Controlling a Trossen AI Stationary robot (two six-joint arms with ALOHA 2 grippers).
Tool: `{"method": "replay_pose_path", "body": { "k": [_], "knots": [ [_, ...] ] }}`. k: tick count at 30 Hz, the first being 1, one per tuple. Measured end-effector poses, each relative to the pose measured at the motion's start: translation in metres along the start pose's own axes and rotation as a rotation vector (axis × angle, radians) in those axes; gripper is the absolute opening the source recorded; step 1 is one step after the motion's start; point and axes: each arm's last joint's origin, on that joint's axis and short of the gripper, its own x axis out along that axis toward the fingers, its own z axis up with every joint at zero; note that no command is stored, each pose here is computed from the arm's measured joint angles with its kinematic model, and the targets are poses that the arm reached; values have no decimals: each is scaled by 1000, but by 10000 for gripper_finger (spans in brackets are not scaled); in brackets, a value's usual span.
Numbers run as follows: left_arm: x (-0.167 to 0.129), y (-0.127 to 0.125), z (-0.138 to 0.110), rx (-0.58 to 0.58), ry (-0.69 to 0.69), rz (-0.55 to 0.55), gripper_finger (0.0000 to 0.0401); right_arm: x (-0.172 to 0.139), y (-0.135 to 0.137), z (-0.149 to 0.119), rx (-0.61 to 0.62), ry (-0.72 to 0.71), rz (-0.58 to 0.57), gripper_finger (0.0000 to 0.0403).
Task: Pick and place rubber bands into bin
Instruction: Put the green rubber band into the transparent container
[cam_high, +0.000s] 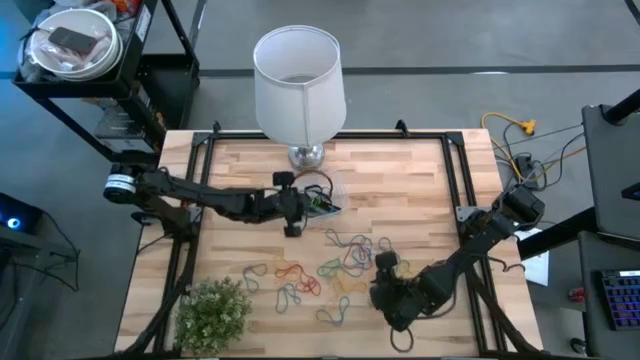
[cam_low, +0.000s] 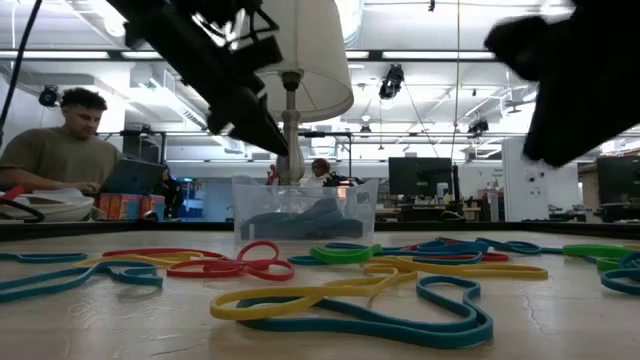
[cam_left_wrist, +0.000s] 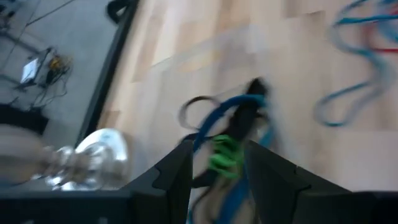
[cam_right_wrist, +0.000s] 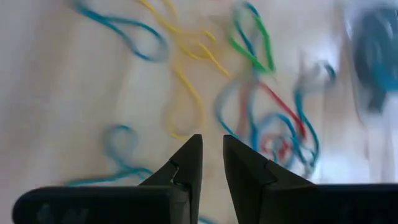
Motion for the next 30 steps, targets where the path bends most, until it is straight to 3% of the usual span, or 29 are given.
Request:
{"method": "replay_pose_path", "body": {
  "k": [5, 9, 16, 30],
  "knots": [
    [-21, -23, 7, 51, -62, -70, 130, 14, -20, -19, 193, 159, -97, 59],
    [-40, -30, 12, 70, -118, -101, 130, 22, -28, -32, 296, 256, -98, 59],
    [-60, -33, 13, 62, -146, -131, 130, 24, -28, -39, 369, 315, -48, 59],
    [-61, -36, 13, 68, -146, -138, 130, 29, -29, -53, 455, 357, -70, 60]
  ]
}}
